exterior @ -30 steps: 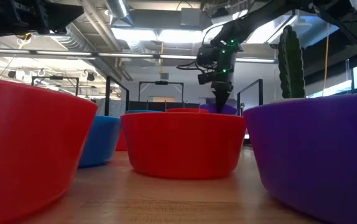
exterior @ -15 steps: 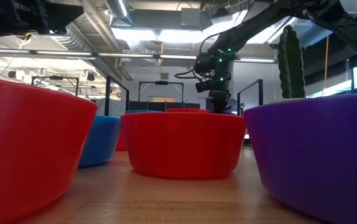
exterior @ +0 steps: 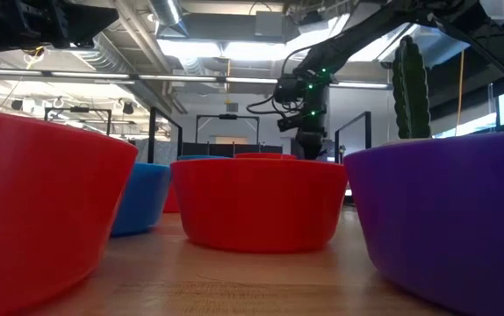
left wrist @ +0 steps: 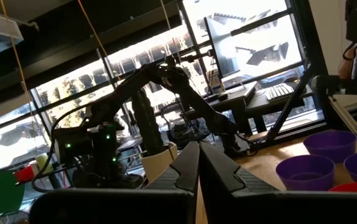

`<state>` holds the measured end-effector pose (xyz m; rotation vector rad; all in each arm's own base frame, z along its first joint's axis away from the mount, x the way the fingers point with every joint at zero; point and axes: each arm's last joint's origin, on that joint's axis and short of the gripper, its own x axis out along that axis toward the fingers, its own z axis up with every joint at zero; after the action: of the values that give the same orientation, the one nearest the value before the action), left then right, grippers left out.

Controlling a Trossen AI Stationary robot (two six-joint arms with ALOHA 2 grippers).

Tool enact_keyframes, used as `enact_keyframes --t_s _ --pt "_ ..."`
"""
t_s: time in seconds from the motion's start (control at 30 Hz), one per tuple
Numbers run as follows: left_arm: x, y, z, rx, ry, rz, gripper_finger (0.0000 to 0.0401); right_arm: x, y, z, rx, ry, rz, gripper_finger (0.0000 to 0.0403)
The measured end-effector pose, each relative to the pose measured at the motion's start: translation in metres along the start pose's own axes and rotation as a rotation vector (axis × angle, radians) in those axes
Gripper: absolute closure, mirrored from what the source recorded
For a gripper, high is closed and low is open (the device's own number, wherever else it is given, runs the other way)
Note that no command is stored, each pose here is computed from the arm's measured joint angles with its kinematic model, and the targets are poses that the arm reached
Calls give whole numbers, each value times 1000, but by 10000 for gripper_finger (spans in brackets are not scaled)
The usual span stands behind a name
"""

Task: Pick & Place Mini bowls
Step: Stack the blue bowl on the blue bowl on the shelf

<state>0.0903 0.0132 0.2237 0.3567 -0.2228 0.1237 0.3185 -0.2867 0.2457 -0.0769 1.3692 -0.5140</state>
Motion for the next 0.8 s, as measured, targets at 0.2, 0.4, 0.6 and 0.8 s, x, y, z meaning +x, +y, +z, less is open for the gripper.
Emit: enact_keyframes --t_s 0.2,0.4,0.6,0.8 --pt "0 0 0 0 1 0 393 -9 -3 4 33 -19 -13 292" --pt "0 0 0 0 0 1 393 -34 -2 16 34 -80 23 291" --pt "0 0 0 0 0 0 393 -87 13 32 1 -204 206 291" --pt "0 0 0 -1 1 0 393 -180 41 45 -69 -522 282 312"
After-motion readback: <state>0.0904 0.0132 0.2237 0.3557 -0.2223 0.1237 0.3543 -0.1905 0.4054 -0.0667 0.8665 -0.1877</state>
